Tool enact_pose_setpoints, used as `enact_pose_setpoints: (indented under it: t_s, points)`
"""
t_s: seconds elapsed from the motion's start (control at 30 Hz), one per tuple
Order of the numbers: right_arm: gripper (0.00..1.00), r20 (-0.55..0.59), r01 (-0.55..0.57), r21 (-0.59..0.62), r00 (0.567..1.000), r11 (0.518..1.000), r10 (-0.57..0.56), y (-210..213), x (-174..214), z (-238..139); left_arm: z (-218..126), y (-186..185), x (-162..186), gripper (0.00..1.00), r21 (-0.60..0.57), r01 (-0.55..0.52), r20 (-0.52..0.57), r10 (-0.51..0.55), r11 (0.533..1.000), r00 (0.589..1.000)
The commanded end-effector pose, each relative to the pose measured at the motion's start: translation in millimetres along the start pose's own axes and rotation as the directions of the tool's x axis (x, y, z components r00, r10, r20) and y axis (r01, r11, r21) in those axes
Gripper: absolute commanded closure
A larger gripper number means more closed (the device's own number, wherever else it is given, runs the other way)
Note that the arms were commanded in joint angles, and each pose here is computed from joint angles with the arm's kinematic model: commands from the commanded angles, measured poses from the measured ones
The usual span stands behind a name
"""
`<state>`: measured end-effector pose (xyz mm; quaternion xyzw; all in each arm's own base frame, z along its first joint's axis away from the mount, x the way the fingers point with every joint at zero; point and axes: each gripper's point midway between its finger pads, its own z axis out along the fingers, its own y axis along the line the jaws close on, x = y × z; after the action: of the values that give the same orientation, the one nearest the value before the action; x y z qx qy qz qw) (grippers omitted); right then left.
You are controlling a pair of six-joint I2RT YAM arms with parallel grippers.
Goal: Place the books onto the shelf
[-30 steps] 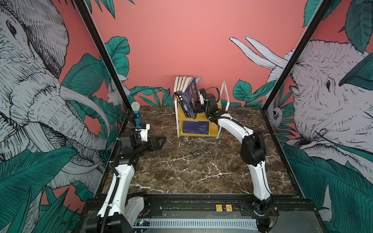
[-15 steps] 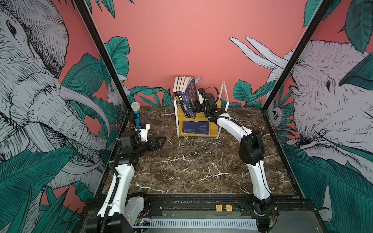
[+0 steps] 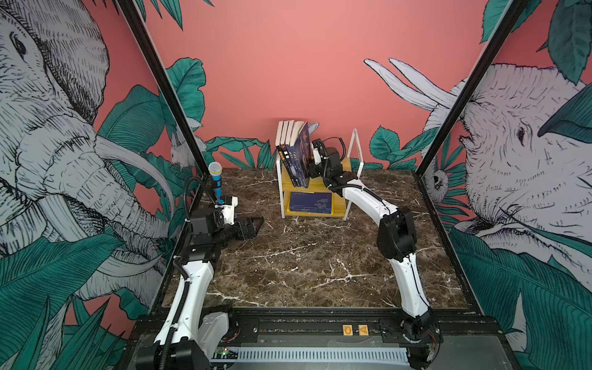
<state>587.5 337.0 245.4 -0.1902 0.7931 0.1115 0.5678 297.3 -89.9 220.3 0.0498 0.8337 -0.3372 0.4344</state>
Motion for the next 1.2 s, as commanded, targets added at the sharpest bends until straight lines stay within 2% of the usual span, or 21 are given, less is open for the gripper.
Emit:
enact_pose_setpoints:
  t_s: [0.0, 0.23, 0.37, 0.63, 0.83, 1.0, 1.17]
  points:
    - [1.0, -0.001, 0.02, -0.092, 1.0, 0.996, -0.02, 39, 5, 2, -2, -5, -1, 0.01, 0.015, -0.025, 0.006, 0.025, 1.0, 1.0]
    - [1.0, 0.007, 0.06, 0.017, 0.998, 0.998, -0.06, 17, -16, -23, -3, -5, -1, 0.01, 0.015, -0.026, 0.008, 0.026, 1.0, 1.0]
    - [1.0, 0.024, 0.097, 0.037, 0.995, 0.995, -0.098, 11, -35, -43, -3, -4, -3, 0.01, 0.01, -0.028, 0.015, 0.027, 1.0, 1.0]
    - [1.0, 0.102, 0.098, 0.065, 0.989, 0.993, -0.104, 0, -76, -90, -5, 0, -5, 0.01, -0.022, -0.053, 0.016, 0.053, 0.998, 0.998]
    - [1.0, 0.158, 0.075, 0.092, 0.983, 0.993, -0.089, -11, -102, -145, -8, 11, -9, 0.0, -0.102, -0.084, 0.011, 0.086, 0.991, 0.996]
    - [0.96, 0.188, 0.073, 0.123, 0.978, 0.99, -0.095, -24, -110, -198, -10, 22, -9, 0.01, -0.166, -0.106, -0.008, 0.106, 0.98, 0.994]
    - [0.87, 0.208, 0.087, 0.17, 0.971, 0.982, -0.121, -40, -101, -257, -10, 33, -9, 0.01, -0.221, -0.177, -0.032, 0.175, 0.959, 0.984]
